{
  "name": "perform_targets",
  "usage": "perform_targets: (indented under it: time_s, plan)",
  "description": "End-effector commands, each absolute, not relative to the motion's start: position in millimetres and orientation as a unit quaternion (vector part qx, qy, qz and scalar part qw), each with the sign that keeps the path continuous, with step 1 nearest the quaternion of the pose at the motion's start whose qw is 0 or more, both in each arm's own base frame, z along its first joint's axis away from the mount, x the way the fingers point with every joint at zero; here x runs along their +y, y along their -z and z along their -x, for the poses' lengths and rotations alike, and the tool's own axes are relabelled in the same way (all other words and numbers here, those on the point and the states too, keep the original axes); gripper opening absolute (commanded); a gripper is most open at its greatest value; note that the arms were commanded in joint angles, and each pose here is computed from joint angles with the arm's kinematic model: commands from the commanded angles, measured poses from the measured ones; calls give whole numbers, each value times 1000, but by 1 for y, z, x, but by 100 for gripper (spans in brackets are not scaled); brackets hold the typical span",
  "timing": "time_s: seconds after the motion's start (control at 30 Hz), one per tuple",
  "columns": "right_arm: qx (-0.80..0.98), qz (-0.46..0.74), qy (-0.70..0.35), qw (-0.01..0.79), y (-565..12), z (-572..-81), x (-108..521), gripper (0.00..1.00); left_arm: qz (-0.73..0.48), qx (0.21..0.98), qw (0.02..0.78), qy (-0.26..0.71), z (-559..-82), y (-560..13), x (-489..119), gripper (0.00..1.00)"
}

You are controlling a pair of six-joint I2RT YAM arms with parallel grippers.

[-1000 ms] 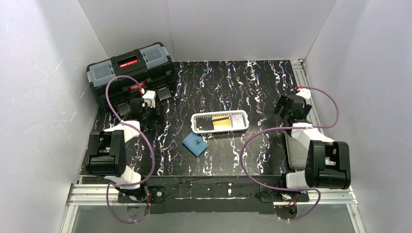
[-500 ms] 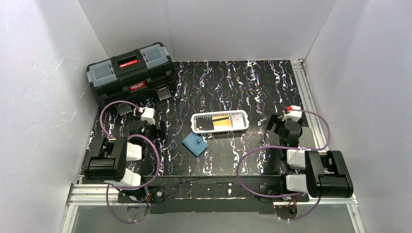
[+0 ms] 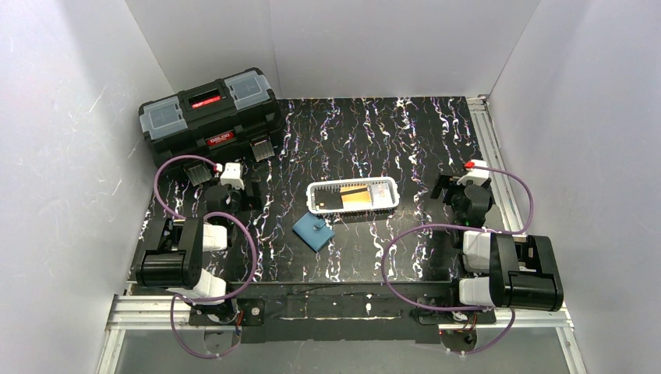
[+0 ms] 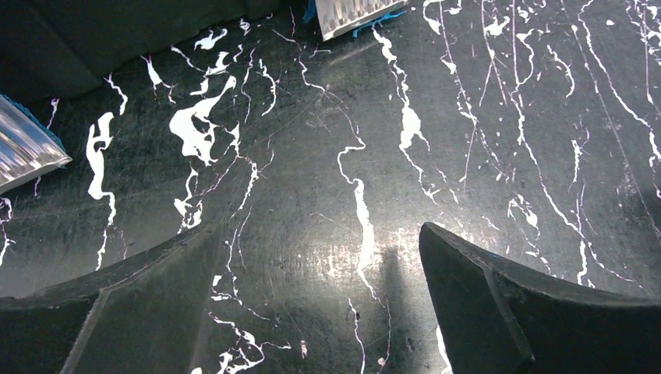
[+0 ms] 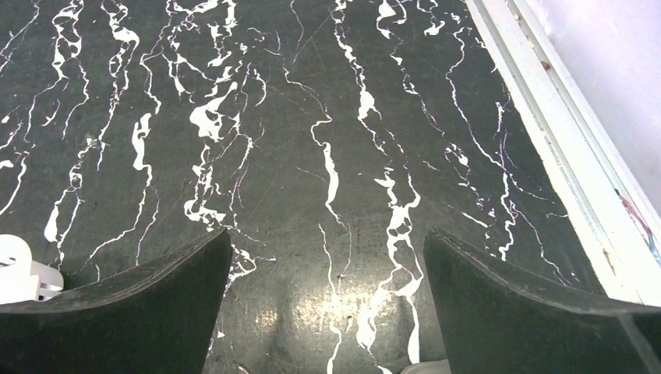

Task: Put the credit cards into the card holder
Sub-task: Reset both arms

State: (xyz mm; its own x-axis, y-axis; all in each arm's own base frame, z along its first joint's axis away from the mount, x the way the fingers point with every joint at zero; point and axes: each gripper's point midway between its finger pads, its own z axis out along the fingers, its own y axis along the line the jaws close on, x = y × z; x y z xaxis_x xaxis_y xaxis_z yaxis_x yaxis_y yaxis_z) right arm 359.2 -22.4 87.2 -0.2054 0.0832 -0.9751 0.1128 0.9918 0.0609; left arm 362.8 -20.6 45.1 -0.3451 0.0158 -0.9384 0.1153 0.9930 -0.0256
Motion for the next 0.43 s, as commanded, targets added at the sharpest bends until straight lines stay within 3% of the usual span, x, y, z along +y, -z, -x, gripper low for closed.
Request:
perform_targets:
  time_s: [0.0,0.4]
  plan:
    - [759,-58,3,648,-105,-366,-19,98,-24,813,581,26,-369,-53,-13,98]
    - [759,-58,1,649,-105,-366,-19,98,-23,813,581,26,-369,-53,-12,98]
